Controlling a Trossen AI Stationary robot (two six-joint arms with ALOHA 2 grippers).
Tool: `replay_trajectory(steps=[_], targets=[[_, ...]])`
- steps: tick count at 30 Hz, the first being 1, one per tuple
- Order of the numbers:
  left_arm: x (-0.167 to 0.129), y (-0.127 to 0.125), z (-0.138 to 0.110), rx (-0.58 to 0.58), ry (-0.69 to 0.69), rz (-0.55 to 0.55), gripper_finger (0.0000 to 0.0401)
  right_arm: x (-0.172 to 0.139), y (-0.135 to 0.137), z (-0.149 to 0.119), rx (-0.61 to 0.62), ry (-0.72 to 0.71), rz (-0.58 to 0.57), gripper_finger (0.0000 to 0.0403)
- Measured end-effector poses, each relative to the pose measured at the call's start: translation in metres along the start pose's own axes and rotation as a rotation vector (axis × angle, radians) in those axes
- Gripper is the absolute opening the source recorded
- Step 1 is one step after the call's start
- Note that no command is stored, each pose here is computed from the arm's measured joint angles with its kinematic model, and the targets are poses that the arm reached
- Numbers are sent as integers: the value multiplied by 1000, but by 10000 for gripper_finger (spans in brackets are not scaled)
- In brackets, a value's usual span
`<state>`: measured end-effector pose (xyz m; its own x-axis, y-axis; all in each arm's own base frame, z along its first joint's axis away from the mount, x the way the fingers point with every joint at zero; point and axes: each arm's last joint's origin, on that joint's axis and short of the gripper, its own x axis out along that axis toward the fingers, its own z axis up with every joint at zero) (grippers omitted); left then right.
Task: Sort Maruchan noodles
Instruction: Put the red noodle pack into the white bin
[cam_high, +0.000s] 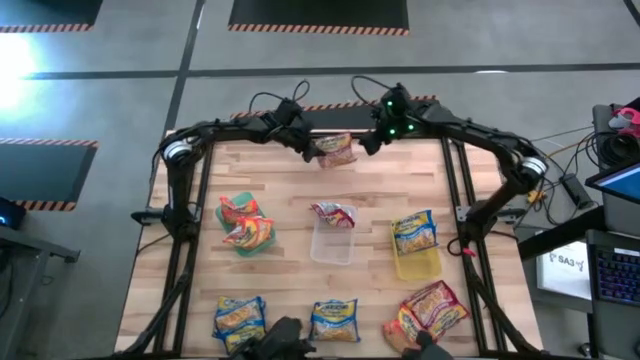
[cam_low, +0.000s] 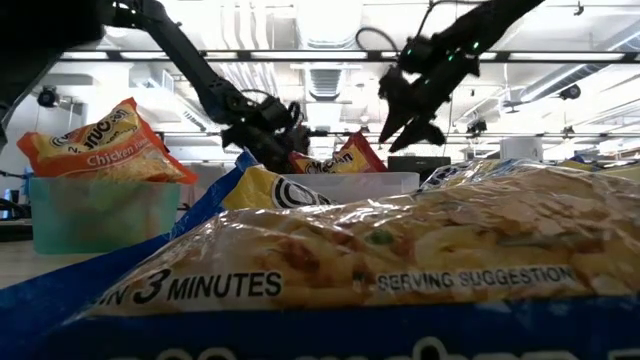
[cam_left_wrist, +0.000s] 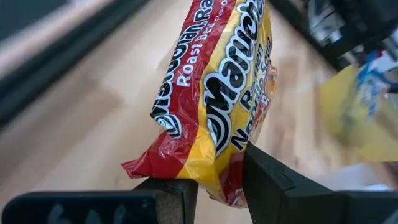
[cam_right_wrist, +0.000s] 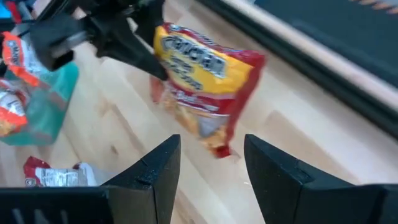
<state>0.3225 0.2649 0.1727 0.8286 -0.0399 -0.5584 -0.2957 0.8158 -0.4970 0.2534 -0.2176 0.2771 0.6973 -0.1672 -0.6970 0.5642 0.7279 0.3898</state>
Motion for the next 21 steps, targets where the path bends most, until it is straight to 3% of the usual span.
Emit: replay_trajectory(steps=[9, 17, 21], targets=[[-27, -52, 20, 157, -89, -155, 83, -29, 9, -9, -31, -28, -38, 167], [-45, -131, -1, 325, -111, -285, 83, -34, 10, -12, -114, -6, -46, 167], [-57, -160, -20, 364, -128, -251, 84, -34, 10, -12, -106, -7, -47, 167]])
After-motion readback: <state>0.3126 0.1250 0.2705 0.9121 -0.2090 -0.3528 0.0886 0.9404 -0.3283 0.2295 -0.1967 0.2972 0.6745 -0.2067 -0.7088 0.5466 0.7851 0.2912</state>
